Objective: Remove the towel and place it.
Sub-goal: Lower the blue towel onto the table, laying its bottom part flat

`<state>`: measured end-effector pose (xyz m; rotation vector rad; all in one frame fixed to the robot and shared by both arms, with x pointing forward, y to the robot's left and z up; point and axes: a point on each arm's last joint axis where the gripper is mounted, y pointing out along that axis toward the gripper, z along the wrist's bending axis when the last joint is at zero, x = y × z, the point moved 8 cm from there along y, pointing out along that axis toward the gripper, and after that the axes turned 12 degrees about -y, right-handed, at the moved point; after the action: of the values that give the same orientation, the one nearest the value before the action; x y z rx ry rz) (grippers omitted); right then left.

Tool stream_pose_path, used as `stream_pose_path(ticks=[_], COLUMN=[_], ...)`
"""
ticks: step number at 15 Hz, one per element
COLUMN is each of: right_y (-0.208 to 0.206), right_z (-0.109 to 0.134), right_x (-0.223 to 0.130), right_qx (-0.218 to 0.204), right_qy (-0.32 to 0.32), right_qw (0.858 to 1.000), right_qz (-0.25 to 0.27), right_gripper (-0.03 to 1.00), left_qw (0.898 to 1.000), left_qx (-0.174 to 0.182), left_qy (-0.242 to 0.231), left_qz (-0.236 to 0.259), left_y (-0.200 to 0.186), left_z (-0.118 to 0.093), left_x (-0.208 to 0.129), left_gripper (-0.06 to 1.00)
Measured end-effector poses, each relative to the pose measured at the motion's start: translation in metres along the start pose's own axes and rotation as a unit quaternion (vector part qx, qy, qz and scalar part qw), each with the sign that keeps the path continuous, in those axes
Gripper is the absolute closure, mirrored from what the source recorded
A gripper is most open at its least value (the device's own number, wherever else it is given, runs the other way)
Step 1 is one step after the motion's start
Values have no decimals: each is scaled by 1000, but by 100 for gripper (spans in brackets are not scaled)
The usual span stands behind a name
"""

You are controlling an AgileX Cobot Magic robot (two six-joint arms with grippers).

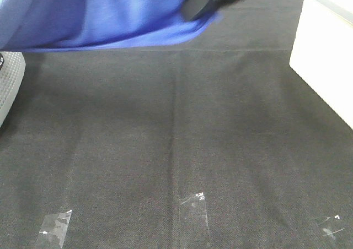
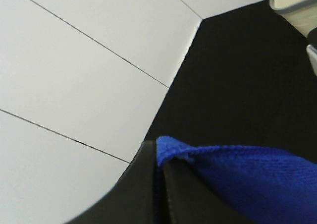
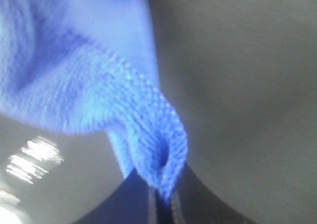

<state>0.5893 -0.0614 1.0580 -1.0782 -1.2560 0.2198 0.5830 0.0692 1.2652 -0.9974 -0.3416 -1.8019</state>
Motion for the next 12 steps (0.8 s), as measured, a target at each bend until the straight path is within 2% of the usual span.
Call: stream_pose_path(ticks=[2, 5, 8, 9, 10, 12], right_y=[-27, -68, -98, -107, -109, -119], right_z=[-18, -49, -77, -84, -86, -91], right_x=[14, 43, 74, 87, 91, 106], right_qx=[-51, -148, -251, -282, -291, -323], right_qy=[-24, -72, -121, -138, -143, -163], right_qw=[998, 986, 958, 945, 941, 922], right_qz=[16, -6, -61, -89, -100, -140], right_gripper=[97, 97, 97, 97, 97, 97], left_qw=[999, 995, 988, 986, 984, 980], left_qx=[32, 72, 102, 112, 118, 130], left_qy=[-25, -56, -73, -75, -77, -75], left_qz=[-20, -51, -88, -102, -112, -129], left_y=[6, 16, 27, 29, 31, 34], left_z=[17, 41, 59, 64, 69, 74], left_x=[0, -3, -5, -4, -4, -4], left_gripper=[94, 94, 94, 94, 94, 94])
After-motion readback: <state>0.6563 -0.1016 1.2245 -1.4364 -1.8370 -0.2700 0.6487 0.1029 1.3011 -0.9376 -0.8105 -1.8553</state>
